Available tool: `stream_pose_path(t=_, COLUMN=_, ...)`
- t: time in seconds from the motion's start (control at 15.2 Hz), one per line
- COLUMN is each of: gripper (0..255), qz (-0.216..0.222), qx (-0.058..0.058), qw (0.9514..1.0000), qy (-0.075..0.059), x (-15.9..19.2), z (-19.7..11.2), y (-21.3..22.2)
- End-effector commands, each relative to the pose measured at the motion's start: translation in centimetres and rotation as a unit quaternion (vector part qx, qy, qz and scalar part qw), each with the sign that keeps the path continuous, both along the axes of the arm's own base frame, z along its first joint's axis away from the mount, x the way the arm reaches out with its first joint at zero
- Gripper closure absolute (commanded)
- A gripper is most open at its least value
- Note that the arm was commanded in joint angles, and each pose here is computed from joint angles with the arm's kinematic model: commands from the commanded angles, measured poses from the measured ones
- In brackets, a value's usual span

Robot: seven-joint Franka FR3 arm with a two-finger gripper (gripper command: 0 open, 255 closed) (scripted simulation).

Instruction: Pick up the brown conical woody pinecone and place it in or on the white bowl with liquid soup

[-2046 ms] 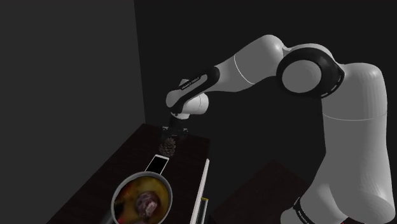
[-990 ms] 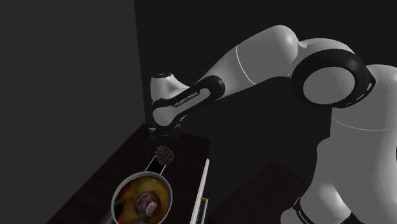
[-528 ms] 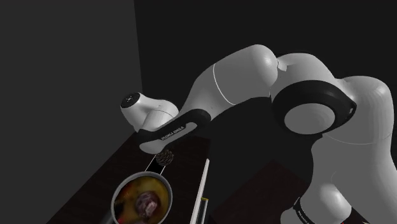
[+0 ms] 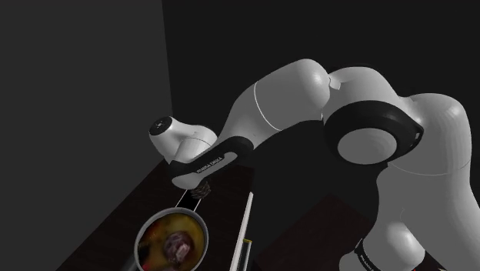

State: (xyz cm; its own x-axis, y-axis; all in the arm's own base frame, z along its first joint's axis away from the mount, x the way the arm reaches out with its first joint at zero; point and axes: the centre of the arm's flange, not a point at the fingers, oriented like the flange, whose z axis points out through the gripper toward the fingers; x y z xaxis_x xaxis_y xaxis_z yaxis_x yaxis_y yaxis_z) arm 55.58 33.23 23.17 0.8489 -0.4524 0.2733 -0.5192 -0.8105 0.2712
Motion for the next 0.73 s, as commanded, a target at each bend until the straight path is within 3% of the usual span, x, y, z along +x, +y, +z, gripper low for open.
stream_pose_path(t=0.0, gripper=0, qz=0.000, qx=-0.001, qw=1.0000, qy=0.001, x=0.02, z=-0.04, y=-0.05)
stream_pose_path(t=0.07, gripper=0, qz=0.000, qx=-0.001, qw=1.0000, qy=0.001, x=0.02, z=-0.04, y=-0.05)
stream_pose_path(t=0.13, gripper=255, qz=0.000, qx=-0.001, qw=1.0000, qy=0.001, x=0.02, z=-0.04, y=-0.05)
stream_pose_path(t=0.66, gripper=255, qz=0.000, qx=-0.001, qw=1.0000, qy=0.001, x=0.05, z=-0.11, y=0.01)
